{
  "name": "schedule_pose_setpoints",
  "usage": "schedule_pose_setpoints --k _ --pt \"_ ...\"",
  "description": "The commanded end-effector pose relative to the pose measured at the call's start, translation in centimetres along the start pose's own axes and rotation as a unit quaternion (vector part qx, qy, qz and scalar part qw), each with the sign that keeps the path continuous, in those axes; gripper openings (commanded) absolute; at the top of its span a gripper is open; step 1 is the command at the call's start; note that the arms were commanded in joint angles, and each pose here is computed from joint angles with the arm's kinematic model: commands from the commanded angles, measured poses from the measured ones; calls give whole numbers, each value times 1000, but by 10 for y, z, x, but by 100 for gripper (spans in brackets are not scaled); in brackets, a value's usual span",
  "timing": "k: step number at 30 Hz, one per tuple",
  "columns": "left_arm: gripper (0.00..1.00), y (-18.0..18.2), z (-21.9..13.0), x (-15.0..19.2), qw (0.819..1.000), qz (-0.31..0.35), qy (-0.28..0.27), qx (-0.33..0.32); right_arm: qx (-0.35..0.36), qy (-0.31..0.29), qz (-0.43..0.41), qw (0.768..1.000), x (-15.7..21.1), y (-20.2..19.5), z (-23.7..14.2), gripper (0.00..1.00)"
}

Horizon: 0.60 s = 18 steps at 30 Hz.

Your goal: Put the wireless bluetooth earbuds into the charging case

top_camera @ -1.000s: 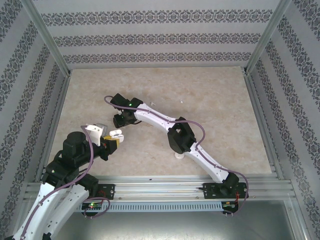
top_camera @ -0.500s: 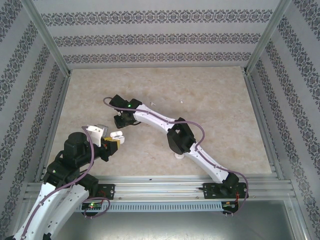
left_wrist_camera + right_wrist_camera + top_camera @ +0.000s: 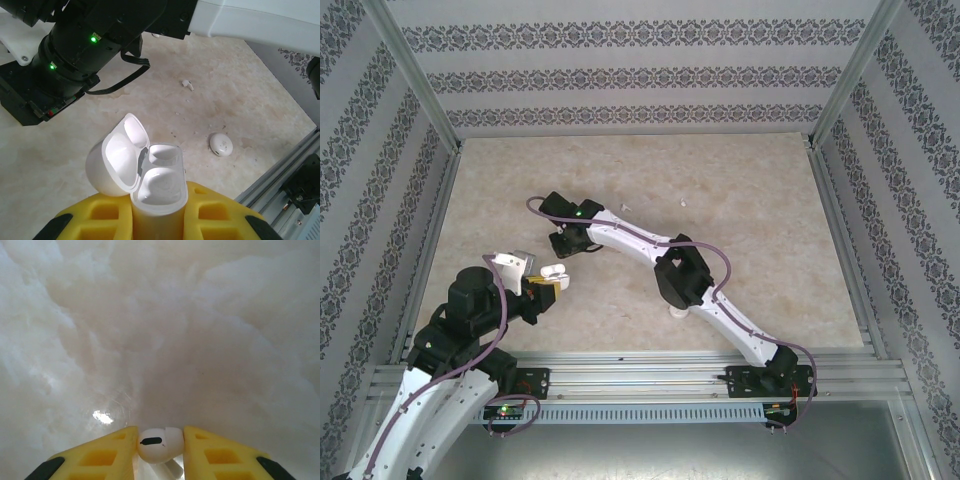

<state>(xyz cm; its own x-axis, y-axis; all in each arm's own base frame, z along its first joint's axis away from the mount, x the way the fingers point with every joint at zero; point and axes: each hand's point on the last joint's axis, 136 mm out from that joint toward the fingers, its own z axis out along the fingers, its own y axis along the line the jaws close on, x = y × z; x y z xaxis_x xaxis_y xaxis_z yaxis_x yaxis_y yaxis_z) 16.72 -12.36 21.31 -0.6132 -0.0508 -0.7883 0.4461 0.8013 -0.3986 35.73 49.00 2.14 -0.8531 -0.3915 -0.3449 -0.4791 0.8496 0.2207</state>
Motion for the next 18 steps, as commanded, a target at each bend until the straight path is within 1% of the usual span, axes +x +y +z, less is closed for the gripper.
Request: schedule_pose_setpoints --k 1,5,8,14,18 --pt "0 -4 -1 -2 1000 -9 -11 12 15 29 4 999 19 -5 -12 26" --pt "0 -8 0 -2 1000 -4 -10 27 15 20 22 999 17 -14 -25 25" --pt "0 -12 3 -4 999 -4 -16 42 22 18 44 999 20 -29 -34 25" --pt "0 -19 16 -11 996 -18 -36 78 40 7 109 993 36 -73 -54 25" --pt "0 -25 29 -16 993 -26 -38 110 60 1 163 985 57 -109 -67 25"
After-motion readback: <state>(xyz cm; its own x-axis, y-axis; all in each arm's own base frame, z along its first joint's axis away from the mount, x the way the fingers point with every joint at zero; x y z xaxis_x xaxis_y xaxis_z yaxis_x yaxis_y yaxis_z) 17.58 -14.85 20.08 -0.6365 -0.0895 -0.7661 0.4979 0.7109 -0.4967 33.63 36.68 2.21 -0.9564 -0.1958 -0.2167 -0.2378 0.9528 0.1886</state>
